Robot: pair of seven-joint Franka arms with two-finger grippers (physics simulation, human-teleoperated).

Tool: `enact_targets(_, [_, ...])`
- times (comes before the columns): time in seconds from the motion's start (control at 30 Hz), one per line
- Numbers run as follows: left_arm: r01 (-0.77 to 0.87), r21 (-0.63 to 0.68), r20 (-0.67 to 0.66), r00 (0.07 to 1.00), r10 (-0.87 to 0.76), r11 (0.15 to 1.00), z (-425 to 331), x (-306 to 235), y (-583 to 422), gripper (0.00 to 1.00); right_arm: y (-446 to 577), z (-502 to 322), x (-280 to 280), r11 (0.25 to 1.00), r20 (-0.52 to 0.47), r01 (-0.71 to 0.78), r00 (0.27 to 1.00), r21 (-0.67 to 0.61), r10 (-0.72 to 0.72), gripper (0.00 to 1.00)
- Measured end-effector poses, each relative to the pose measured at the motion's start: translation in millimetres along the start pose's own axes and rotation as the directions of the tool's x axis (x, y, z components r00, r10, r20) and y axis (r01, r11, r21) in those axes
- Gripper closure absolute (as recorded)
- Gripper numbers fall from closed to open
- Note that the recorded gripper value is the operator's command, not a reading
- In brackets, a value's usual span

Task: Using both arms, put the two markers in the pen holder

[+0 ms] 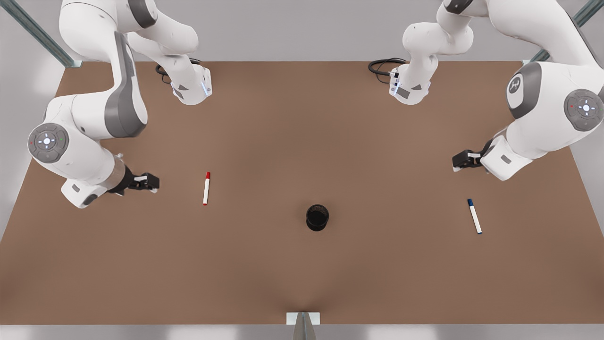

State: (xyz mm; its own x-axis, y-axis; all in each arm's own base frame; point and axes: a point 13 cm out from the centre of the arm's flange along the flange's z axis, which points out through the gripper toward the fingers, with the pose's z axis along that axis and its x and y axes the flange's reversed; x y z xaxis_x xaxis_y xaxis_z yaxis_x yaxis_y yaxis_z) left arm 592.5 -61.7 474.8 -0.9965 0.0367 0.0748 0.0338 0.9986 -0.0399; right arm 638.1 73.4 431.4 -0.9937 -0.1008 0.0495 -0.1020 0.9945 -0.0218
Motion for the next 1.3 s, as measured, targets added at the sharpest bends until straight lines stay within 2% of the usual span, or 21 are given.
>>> enact_targets(0.07, [-0.003,-0.001,-0.007,1.000,0.003,1.000,17,-6,6,0.00,-4,1,-3,1.000,0.011,-0.009,1.000,-0.001,0.009,0.00])
enact_targets(0.17, [0.101,-0.014,-0.075,0.992,-0.101,0.995,120,-21,77,0.00,-5,2,-8,1.000,0.025,-0.017,1.000,-0.003,0.017,0.00])
enact_targets(0.3, [0.209,0.006,-0.023,0.978,-0.209,0.978,222,-60,167,0.00,-11,13,-16,1.000,0.028,-0.030,0.999,-0.007,0.030,0.00])
enact_targets(0.4, [0.244,0.068,0.050,0.967,-0.248,0.967,271,-85,209,0.00,-30,98,-16,0.997,-0.066,-0.065,0.996,-0.027,0.063,0.00])
enact_targets(0.47, [0.238,0.077,0.085,0.966,-0.245,0.968,297,-94,226,0.00,-20,157,3,0.998,-0.133,-0.054,0.990,-0.030,0.050,0.00])
enact_targets(0.63, [0.199,0.041,0.125,0.971,-0.203,0.979,350,-99,269,0.00,0,241,62,0.999,-0.200,-0.038,0.979,-0.027,0.032,0.00])
enact_targets(0.97, [0.095,0.008,0.135,0.986,-0.095,0.995,401,-101,257,0.00,53,346,53,0.997,-0.172,-0.039,0.985,-0.059,0.028,0.00])
enact_targets(1.1, [0.093,-0.008,0.146,0.985,-0.091,0.996,418,-104,263,0.00,51,378,68,0.995,-0.190,-0.072,0.980,-0.062,0.059,0.07])
enact_targets(1.13, [0.093,-0.012,0.150,0.985,-0.090,0.996,420,-105,264,0.08,53,387,76,0.995,-0.197,-0.076,0.978,-0.061,0.063,0.10])
enact_targets(1.17, [0.092,-0.015,0.155,0.984,-0.089,0.996,421,-106,265,0.27,56,392,79,0.995,-0.196,-0.078,0.979,-0.061,0.065,0.16])
enact_targets(1.23, [0.091,-0.020,0.163,0.983,-0.087,0.996,421,-108,266,0.33,63,396,81,0.995,-0.185,-0.080,0.980,-0.061,0.068,0.25])
enact_targets(1.3, [0.090,-0.023,0.169,0.982,-0.085,0.996,421,-109,267,0.42,67,396,79,0.994,-0.170,-0.085,0.983,-0.062,0.073,0.39])
